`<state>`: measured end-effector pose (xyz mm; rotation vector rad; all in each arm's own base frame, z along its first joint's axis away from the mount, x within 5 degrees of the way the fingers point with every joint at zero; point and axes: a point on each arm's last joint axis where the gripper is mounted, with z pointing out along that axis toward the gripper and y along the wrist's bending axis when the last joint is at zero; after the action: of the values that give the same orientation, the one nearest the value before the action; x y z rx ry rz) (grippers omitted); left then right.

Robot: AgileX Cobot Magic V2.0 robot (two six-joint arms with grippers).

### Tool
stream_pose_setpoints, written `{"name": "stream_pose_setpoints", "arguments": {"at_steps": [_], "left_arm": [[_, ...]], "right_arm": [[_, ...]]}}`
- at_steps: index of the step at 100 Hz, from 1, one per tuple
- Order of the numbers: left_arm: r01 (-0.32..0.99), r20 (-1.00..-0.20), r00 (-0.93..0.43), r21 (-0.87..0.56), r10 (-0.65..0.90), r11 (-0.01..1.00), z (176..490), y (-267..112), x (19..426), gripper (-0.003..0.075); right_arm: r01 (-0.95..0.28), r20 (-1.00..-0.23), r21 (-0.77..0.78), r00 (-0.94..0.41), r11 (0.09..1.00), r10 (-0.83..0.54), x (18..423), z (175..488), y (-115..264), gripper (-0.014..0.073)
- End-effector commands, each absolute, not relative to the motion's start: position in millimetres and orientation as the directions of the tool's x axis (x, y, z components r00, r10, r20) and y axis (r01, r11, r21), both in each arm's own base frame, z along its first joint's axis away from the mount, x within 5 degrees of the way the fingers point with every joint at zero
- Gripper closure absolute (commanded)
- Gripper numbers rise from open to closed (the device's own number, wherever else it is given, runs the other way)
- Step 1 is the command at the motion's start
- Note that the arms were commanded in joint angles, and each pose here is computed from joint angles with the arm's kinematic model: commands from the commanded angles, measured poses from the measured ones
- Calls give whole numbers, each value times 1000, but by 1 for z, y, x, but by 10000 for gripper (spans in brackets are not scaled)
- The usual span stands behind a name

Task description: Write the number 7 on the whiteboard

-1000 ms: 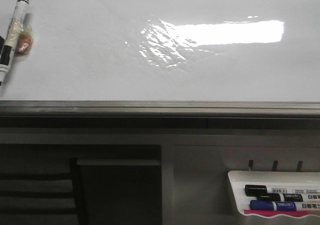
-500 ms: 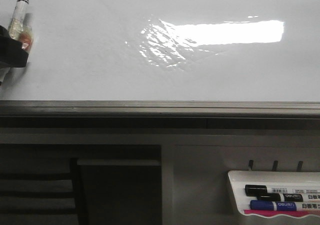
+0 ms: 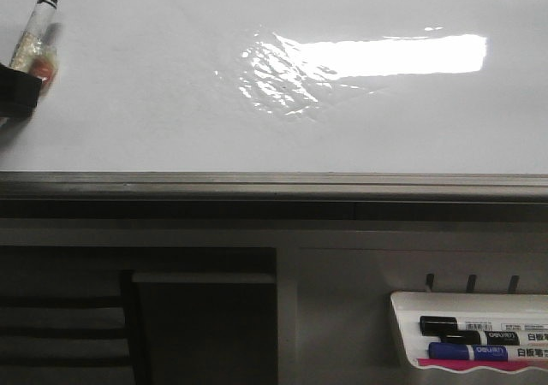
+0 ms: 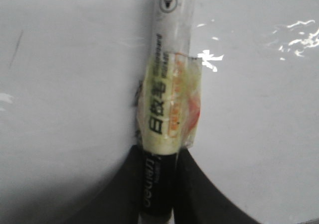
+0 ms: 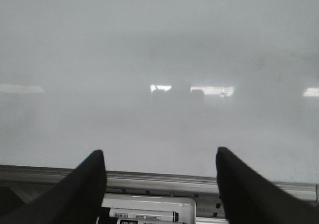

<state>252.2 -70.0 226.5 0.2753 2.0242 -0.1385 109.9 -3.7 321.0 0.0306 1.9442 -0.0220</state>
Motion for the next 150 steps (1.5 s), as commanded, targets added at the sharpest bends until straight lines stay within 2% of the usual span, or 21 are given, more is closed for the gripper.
{"name": "stream_pose_setpoints", "arguments": {"at_steps": [1, 23, 39, 51, 57, 73, 81, 95, 109, 117, 134, 150], "left_arm": [[256, -920, -375, 15, 114, 966, 243, -73, 254, 741], [292, -850, -505, -2, 152, 957, 248, -74, 246, 741], [382, -779, -575, 13, 249, 924, 279, -85, 240, 741], [532, -704, -570, 77, 424, 843, 302, -100, 234, 741], [617, -686, -521, 108, 508, 779, 314, -112, 228, 741], [802, -648, -363, 149, 670, 578, 332, -143, 208, 741], [866, -634, -267, 172, 726, 469, 335, -156, 196, 741], [919, -632, -138, 205, 763, 336, 337, -178, 178, 741], [940, -639, -37, 240, 769, 244, 339, -192, 165, 741], [940, -651, 5, 262, 759, 218, 341, -198, 161, 741], [935, -675, 36, 283, 737, 214, 343, -204, 158, 741], [932, -680, 39, 288, 732, 218, 344, -204, 159, 741]], "right_arm": [[35, -964, -8, -268, 999, 1, 113, 338, -4, 167], [30, -920, -4, -391, 1000, 8, 113, 345, -4, 167], [5, -871, -7, -492, 1000, -4, 120, 355, -2, 168], [-152, -844, 23, -532, 988, -63, 129, 363, 11, 169], [-269, -838, 33, -532, 963, -120, 136, 368, 21, 169], [-488, -794, 78, -558, 870, -242, 156, 373, 43, 169], [-609, -772, 42, -523, 792, -361, 165, 375, 54, 169], [-826, -761, -50, -332, 561, -557, 175, 376, 83, 169], [-922, -781, -139, -123, 362, -613, 178, 375, 109, 169], [-942, -794, -155, -60, 297, -605, 180, 373, 120, 169], [-963, -807, -158, -3, 220, -590, 187, 366, 136, 169], [-968, -819, -152, 10, 199, -573, 198, 359, 144, 169]]}}
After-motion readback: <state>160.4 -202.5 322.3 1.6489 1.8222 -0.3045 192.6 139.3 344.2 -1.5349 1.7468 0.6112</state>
